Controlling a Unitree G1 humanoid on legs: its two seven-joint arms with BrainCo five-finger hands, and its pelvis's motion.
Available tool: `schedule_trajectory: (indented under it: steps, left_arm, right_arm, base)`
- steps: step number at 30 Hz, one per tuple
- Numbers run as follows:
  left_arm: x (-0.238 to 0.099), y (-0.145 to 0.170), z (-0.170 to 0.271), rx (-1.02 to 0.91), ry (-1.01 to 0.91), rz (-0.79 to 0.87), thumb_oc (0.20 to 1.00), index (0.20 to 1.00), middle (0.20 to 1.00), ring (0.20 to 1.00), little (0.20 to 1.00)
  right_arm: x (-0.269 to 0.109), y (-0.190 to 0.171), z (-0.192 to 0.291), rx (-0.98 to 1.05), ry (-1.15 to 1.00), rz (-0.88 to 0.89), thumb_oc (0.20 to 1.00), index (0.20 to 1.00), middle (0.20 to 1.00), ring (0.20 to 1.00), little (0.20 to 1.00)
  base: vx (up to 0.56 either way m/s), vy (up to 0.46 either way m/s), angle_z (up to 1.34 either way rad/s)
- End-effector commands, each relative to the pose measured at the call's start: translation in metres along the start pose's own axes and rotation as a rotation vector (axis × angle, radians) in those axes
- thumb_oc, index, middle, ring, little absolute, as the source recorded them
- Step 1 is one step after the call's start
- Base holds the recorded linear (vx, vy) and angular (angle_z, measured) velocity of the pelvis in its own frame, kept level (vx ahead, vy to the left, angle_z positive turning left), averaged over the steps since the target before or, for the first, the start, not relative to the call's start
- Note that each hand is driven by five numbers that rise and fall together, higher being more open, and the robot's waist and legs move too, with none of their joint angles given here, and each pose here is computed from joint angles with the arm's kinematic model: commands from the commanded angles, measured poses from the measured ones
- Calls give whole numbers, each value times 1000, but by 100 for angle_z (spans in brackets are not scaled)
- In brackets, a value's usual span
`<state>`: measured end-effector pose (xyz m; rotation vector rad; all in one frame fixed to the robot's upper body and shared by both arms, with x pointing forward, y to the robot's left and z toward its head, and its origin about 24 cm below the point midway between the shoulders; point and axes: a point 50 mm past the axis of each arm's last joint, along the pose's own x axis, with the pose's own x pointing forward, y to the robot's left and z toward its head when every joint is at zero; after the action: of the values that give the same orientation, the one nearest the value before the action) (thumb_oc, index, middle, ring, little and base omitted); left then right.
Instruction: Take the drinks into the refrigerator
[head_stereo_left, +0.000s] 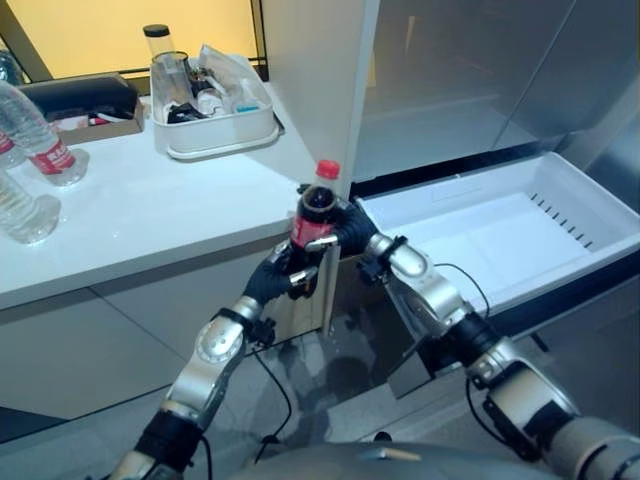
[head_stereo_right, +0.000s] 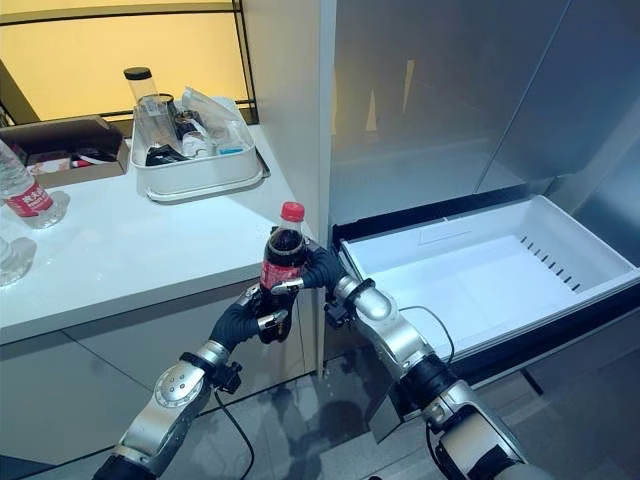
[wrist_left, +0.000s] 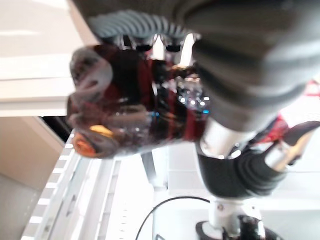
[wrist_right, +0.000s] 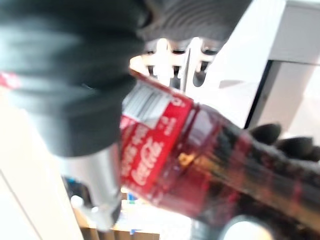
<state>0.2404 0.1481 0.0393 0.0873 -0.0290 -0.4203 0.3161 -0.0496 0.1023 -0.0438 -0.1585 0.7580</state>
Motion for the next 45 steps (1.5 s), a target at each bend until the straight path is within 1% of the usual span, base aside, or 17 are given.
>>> schedule_trajectory:
  steps: [1, 5, 6, 7, 15, 28, 29, 30, 31, 33, 34, 41, 44, 45]
  left_arm:
    - [24, -15, 46, 59, -249, -108, 200, 200, 200, 200, 200]
    - [26, -17, 48, 55, -254, -119, 200, 200, 200, 200, 200]
    - [26, -18, 48, 53, -257, -122, 200, 200, 200, 200, 200]
    - [25, -18, 48, 51, -259, -126, 200, 200, 200, 200, 200]
    - [27, -18, 52, 49, -275, -119, 200, 200, 200, 200, 200]
    - [27, -16, 49, 34, -263, -112, 200, 200, 200, 200, 200]
    - [27, -15, 48, 27, -261, -103, 231, 231, 231, 231, 231]
    - [27, -15, 48, 27, -261, -103, 398, 398, 398, 398, 398]
    - [26, -15, 47, 16, -259, -89, 1000, 1000, 1000, 1000, 1000]
    - [26, -15, 47, 16, -259, -89, 1000, 1000, 1000, 1000, 1000]
    - [24, -13, 42, -28, -248, -42, 1000, 1000, 1000, 1000, 1000]
    - [17, -6, 30, -89, -207, 39, 1000, 1000, 1000, 1000, 1000]
    - [7, -3, 16, -114, -148, 77, 1000, 1000, 1000, 1000, 1000]
    - [1, 1, 11, -113, -124, 93, 1000, 1000, 1000, 1000, 1000]
  right_arm:
    - [36, 5, 58, 19, -215, 65, 1000, 1000, 1000, 1000, 1000]
    - [43, 16, 56, 86, -198, 120, 1000, 1000, 1000, 1000, 1000]
    - [43, 18, 54, 112, -191, 135, 589, 589, 589, 589, 589]
    - [44, 22, 55, 114, -192, 161, 200, 200, 200, 200, 200]
    - [44, 17, 50, 124, -190, 97, 200, 200, 200, 200, 200]
    - [39, 11, 46, 109, -180, 61, 200, 200, 200, 200, 200]
    - [39, 10, 45, 101, -178, 52, 200, 200, 200, 200, 200]
    - [39, 10, 45, 101, -178, 52, 200, 200, 200, 200, 200]
    - [39, 9, 45, 98, -178, 42, 200, 200, 200, 200, 200]
    - [39, 9, 45, 98, -178, 42, 200, 200, 200, 200, 200]
    - [37, 5, 46, 99, -189, 14, 200, 200, 200, 200, 200]
    - [27, -10, 52, 67, -229, -69, 200, 200, 200, 200, 200]
    - [12, -25, 54, 58, -261, -148, 200, 200, 200, 200, 200]
    - [2, -36, 53, 51, -268, -199, 200, 200, 200, 200, 200]
  base:
    - [0, 0, 0]
    - [0, 0, 0]
    - [0, 0, 0]
    - [0, 0, 0]
    - [0, 0, 0]
    - [0, 0, 0]
    - [0, 0, 0]
    - [0, 0, 0]
    - [0, 0, 0]
    - [0, 0, 0]
    - [0, 0, 0]
    - [0, 0, 0]
    - [0, 0, 0]
    - [0, 0, 0]
